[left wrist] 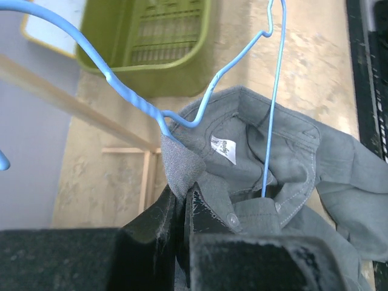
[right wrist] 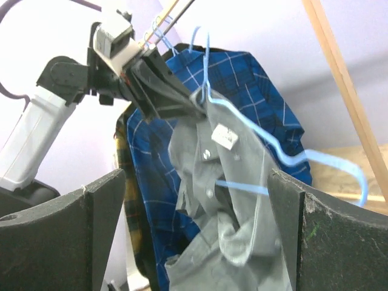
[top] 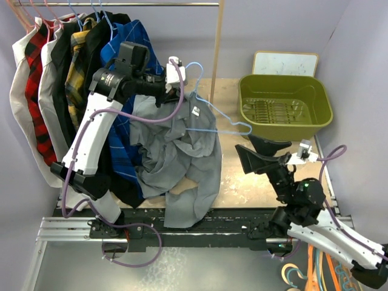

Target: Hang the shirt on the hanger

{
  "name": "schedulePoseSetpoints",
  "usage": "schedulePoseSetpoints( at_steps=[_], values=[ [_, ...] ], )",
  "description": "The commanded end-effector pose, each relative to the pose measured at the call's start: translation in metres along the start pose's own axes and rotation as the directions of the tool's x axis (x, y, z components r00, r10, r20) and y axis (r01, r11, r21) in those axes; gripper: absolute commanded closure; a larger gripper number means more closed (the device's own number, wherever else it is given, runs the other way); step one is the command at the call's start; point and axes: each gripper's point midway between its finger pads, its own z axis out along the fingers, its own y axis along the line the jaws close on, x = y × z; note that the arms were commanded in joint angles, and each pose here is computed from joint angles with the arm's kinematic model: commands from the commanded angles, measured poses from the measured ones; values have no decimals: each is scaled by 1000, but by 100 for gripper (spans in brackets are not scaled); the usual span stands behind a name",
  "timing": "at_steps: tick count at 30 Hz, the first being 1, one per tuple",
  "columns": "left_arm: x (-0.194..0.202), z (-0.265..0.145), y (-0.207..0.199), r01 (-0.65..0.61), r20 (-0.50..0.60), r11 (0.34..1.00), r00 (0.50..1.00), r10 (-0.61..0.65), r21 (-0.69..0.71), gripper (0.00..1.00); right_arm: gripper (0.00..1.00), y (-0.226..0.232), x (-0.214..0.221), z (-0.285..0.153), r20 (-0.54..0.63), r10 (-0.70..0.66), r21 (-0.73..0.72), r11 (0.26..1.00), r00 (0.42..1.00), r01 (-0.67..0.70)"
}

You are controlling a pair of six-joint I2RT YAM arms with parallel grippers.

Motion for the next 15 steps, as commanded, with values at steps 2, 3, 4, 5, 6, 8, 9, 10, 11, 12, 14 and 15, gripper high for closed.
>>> schedulePoseSetpoints(
  at_steps=[2,3,4,5,6,8,9,10,11,12,14,15],
  values=[
    [-47,-36,42,39,54,959,998,-25,-282,100,0,-23,41,-26,-190,67,109,993,980,-46],
    [-49,-40,45,49,56,950,998,-33,-309,100,0,-25,47,-29,-213,91,130,989,973,-64],
    [-50,-44,47,57,57,942,998,-41,-331,100,0,-29,53,-31,-232,120,158,984,965,-85],
    [-52,-47,47,60,58,936,997,-43,-346,100,0,-31,58,-32,-237,144,177,979,961,-103],
    [-51,-48,48,63,54,932,997,-47,-356,100,0,-35,61,-32,-237,167,205,971,957,-119],
    [-51,-52,44,58,49,931,998,-43,-360,100,0,-46,67,-29,-225,194,277,952,955,-129],
    [-51,-53,42,58,47,932,998,-44,-359,100,0,-51,68,-25,-212,195,309,943,957,-124],
    [-50,-53,41,58,45,933,998,-45,-356,100,0,-54,67,-20,-197,192,328,937,962,-120],
    [-50,-54,39,56,43,933,998,-43,-355,100,2,-57,67,-15,-177,189,346,931,966,-119],
    [-50,-55,37,53,41,933,998,-41,-355,100,5,-59,67,-9,-155,186,356,927,970,-120],
    [-50,-56,34,42,34,936,999,-32,-349,100,16,-58,72,6,-137,188,356,926,973,-129],
    [-49,-57,32,38,32,938,999,-28,-343,100,20,-57,78,13,-144,188,350,928,971,-128]
  ],
)
